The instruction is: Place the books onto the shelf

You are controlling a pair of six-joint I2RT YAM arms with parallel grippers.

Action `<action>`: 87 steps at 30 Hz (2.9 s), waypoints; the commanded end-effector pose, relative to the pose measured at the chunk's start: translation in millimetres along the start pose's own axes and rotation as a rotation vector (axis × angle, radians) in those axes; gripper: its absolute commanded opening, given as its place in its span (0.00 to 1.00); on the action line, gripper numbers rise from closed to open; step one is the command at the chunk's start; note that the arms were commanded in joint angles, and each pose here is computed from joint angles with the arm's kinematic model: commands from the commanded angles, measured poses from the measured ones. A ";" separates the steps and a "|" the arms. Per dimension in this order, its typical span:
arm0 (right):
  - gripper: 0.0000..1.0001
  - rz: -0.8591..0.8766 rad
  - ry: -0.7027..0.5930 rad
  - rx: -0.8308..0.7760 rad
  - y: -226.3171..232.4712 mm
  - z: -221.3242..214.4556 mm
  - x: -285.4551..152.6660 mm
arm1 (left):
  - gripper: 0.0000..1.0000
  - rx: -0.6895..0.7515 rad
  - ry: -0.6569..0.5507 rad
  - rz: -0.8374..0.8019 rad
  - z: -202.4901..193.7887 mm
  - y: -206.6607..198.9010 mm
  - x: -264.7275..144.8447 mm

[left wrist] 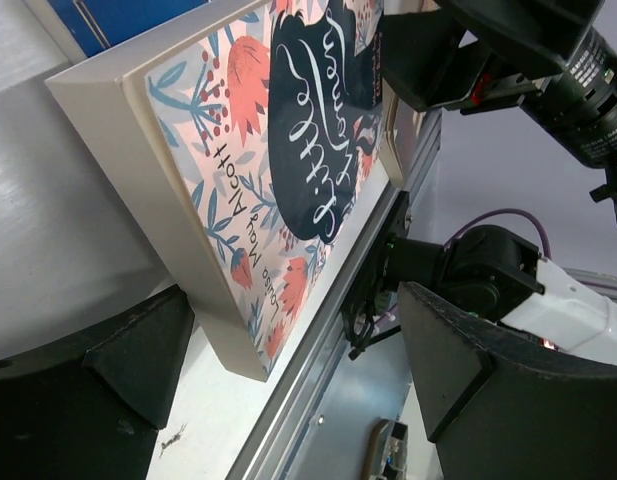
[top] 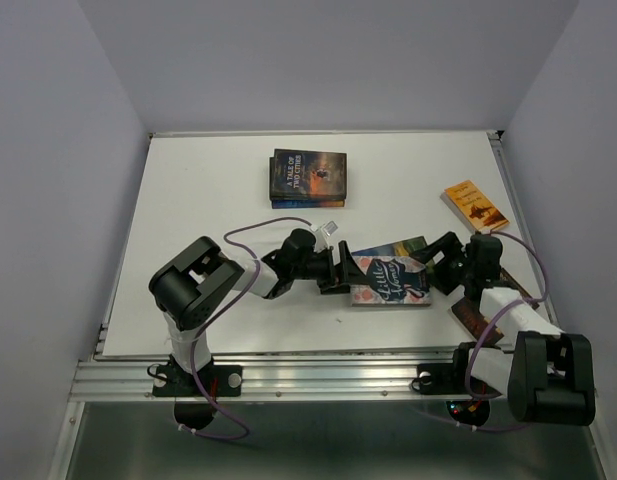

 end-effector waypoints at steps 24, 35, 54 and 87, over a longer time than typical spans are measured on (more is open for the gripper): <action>0.82 -0.118 0.376 0.099 -20.6 -67.0 -13.5 | 0.00 0.228 -0.164 -0.157 43.7 -69.1 -2.4; 1.00 0.047 0.099 -0.294 58.0 0.2 -39.9 | 0.00 0.387 -0.317 0.234 94.7 -44.7 -51.9; 1.00 0.640 0.378 -1.111 123.0 -16.1 3.1 | 0.00 0.475 -0.151 0.428 100.1 -39.8 -70.4; 0.11 1.234 0.901 -1.187 160.5 -79.4 48.3 | 0.00 0.515 -0.279 0.392 130.5 -57.7 -86.7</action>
Point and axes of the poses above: each gripper's point midway between its finger pads, its own x axis out along the fingers, its own y axis along the line the jaws close on, z = x × y, the point moved 5 cm from there along -x, back along the fingers, and after that the axes turned 1 degree about x, right-handed, at the moved point
